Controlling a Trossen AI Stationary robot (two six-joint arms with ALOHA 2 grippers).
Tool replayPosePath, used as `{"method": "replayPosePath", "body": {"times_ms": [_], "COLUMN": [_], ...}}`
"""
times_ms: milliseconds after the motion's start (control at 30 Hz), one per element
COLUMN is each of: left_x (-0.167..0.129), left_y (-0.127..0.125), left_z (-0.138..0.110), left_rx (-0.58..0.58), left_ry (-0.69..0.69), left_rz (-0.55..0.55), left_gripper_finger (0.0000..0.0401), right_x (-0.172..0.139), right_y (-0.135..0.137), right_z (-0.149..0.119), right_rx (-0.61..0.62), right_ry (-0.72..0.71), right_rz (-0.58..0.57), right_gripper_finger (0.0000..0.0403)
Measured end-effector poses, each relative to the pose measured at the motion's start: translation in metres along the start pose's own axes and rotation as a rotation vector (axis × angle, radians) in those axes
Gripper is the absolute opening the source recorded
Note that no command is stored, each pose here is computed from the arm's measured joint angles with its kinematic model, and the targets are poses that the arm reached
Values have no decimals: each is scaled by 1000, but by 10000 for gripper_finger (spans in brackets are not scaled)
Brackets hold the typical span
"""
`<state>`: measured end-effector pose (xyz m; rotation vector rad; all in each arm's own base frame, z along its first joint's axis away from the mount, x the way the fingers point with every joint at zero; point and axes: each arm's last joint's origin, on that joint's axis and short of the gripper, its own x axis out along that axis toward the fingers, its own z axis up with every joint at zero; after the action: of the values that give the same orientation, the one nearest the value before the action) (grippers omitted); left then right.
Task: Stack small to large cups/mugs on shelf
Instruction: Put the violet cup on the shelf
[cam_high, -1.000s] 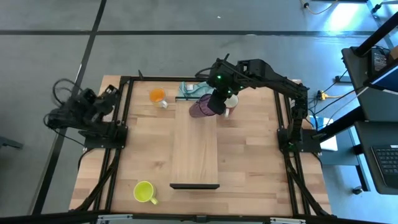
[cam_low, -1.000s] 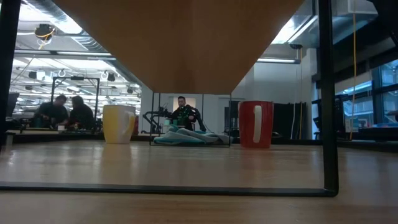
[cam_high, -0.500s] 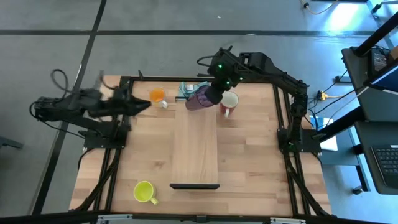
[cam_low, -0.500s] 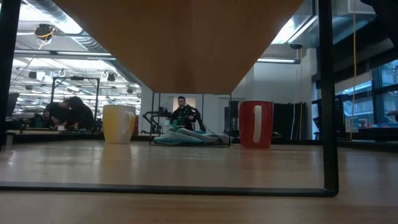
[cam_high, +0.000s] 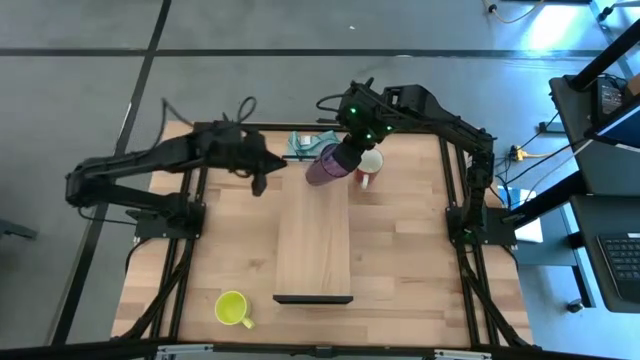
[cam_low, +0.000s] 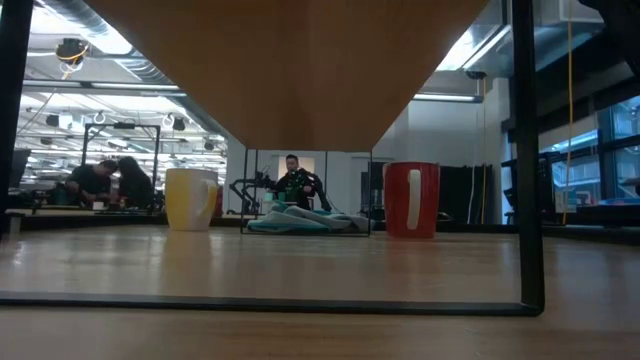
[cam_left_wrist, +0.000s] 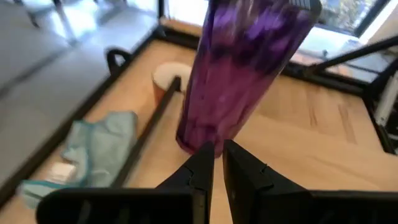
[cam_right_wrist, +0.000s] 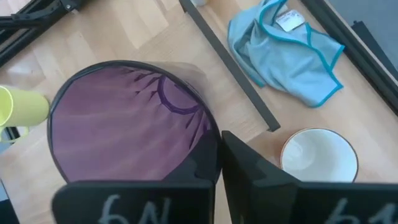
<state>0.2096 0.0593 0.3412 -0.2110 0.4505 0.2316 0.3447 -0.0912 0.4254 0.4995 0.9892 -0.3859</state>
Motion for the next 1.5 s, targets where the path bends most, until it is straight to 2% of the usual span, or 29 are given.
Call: {"method": "replayPosePath", "body": {"times_ms": [167, 333, 700, 967, 1233, 1500], "left_x": [27, 44, 74, 79, 79, 79], "left_y": [11, 11, 16, 17, 19, 19], "left_z": [-6, -3, -14, -17, -18, -18], "left_rx": [-14, -17, -33, -36, -41, -41], "left_ry": [87, 68, 152, 168, 178, 179], "left_rz": [-3, -80, -70, -67, -47, -43], "left_gripper_finger": [30, 30, 30, 30, 30, 30], "right_x": [0, 0, 0, 1, 22, 20], "right_y": [0, -1, -2, -2, 2, 2], "right_z": [0, 4, 4, 5, 7, 9], "right_rx": [1, 5, -1, -3, -8, -14], "right_ry": [-4, -38, -35, -35, -33, -49], "right_rz": [0, 10, 4, 4, 55, 67], "right_gripper_finger": [14, 14, 14, 23, 31, 30]}}
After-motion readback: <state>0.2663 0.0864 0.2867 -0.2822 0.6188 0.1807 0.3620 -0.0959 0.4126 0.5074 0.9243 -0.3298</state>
